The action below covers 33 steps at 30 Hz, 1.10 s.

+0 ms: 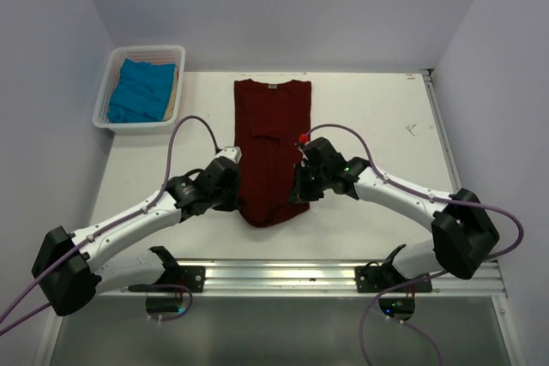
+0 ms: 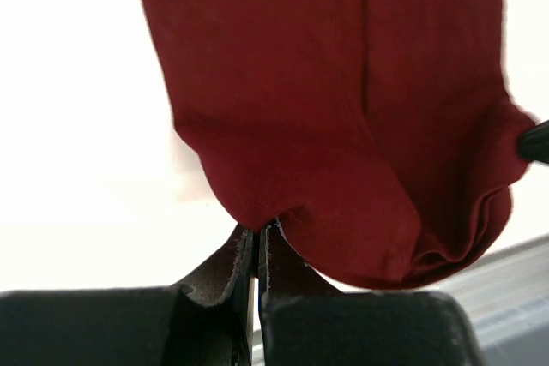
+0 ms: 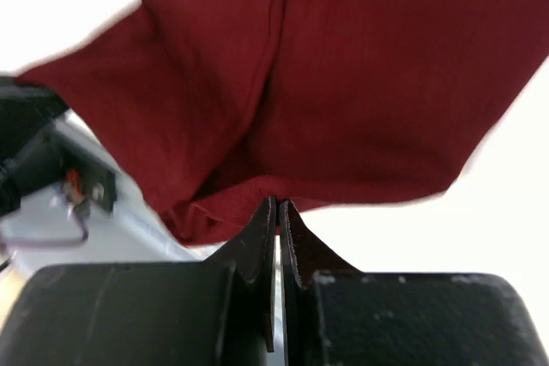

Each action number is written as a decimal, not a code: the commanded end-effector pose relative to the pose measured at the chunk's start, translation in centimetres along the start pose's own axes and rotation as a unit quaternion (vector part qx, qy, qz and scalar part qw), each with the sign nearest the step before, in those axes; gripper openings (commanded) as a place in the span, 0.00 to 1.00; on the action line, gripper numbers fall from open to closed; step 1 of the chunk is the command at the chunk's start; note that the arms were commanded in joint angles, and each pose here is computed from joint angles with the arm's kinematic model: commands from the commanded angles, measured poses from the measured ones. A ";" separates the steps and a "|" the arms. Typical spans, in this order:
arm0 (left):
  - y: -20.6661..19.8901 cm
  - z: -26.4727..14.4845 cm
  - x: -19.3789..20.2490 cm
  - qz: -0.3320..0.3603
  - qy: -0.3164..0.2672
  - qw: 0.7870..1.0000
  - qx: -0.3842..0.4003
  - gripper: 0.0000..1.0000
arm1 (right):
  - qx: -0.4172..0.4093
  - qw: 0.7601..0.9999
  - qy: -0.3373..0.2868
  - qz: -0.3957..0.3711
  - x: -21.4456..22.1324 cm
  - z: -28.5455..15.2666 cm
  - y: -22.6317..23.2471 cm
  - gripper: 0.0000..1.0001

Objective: Fold and stack the t-shirts
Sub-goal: Fold the tshirt

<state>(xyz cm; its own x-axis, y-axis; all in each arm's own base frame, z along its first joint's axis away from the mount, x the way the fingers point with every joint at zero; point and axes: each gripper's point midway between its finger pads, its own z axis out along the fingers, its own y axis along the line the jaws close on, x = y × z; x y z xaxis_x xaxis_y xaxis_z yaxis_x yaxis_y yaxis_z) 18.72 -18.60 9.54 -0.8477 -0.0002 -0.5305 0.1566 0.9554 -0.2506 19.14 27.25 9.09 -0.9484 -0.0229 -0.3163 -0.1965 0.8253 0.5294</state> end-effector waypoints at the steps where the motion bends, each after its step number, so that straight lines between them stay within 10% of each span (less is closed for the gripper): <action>1: 1.5 0.6 -3.6 0.032 -0.057 0.996 -0.057 0.02 | 0.037 0.998 -0.039 -0.040 -3.7 0.0 -0.4 0.00; 13: 2.2 6.7 -15.9 -0.005 -0.190 0.980 -0.056 0.00 | 0.092 0.989 -0.108 -0.040 -14.3 1.7 -3.6 0.00; 23: 2.4 12.7 -25.4 0.014 -0.188 0.981 -0.053 0.00 | 0.147 0.977 -0.149 -0.031 -23.7 3.9 -6.9 0.00; 24: 3.1 13.4 -26.7 0.010 -0.191 0.980 -0.056 0.04 | 0.168 0.973 -0.158 -0.026 -24.6 3.8 -7.9 0.00; 25: 3.8 13.7 -26.6 0.007 -0.175 0.982 -0.066 0.15 | 0.173 0.969 -0.176 -0.020 -26.6 3.1 -7.9 0.20; 28: 6.9 13.3 -27.4 -0.014 -0.154 0.980 -0.127 0.91 | 0.224 0.958 -0.182 -0.007 -27.8 2.5 -9.7 0.60; 33: 9.8 9.2 -27.0 -0.041 -0.174 0.966 -0.187 1.00 | 0.236 0.939 -0.249 -0.006 -29.1 -1.6 -8.9 0.87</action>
<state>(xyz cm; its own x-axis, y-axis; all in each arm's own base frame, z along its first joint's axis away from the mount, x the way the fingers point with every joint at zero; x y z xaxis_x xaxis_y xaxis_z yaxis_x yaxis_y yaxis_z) 49.11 -14.43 10.52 -0.6564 -0.0963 -0.7482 -0.0760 0.9952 -0.0613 47.79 20.84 9.59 -0.7815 0.1142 -0.6133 0.0079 0.9849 0.1732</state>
